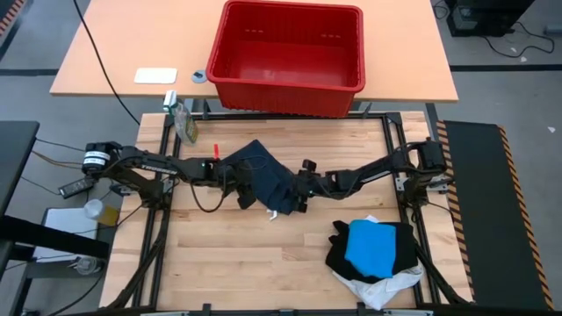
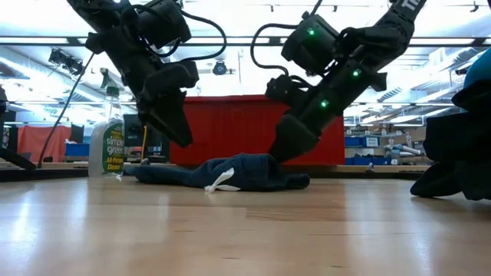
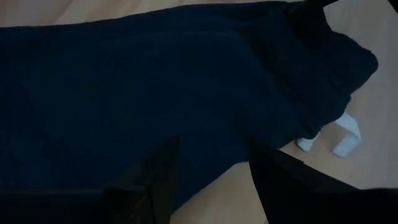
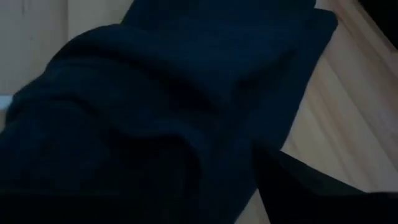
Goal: Fold laundry
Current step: Fold the dark blue shorts
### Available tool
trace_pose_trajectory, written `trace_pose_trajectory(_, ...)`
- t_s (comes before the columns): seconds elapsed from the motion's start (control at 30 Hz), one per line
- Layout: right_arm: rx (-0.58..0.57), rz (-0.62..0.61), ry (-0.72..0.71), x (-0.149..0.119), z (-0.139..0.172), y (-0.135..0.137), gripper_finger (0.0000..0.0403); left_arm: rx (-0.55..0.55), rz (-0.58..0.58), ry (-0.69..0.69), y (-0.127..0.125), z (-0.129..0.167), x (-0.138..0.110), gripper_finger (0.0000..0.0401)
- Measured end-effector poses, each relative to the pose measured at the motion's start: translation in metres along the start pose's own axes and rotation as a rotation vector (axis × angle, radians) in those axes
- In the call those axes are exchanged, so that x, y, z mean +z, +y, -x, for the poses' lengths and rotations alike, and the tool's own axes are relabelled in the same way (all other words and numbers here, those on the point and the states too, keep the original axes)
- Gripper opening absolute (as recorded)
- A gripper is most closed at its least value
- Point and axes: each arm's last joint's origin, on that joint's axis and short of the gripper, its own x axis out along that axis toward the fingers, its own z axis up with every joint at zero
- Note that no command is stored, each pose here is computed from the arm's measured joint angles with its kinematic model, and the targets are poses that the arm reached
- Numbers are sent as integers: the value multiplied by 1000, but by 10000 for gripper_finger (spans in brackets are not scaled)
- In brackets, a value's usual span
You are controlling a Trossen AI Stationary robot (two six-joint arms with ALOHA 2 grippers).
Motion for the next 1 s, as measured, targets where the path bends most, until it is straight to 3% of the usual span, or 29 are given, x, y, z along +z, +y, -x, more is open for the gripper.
trace_pose_trajectory(0.1,33,-2,-11,0,-4,-1,148,-1,1,-3,0,0,0,194)
trace_pose_trajectory(0.23,106,-29,5,-4,-9,1,41,0,2,-3,0,0,0,194)
trace_pose_trajectory(0.3,126,-61,10,-4,-9,1,16,2,1,2,0,0,0,194)
trace_pose_trajectory(0.57,238,-386,-83,40,43,-10,12,16,17,24,2,13,-1,194)
trace_pose_trajectory(0.73,145,-462,6,30,53,-6,17,6,-4,-16,2,23,2,194)
trace_pose_trajectory(0.83,114,-616,137,15,47,-4,26,7,-20,-13,3,23,2,194)
trace_pose_trajectory(1.0,87,-745,187,10,44,-4,25,-3,-26,2,2,23,1,194)
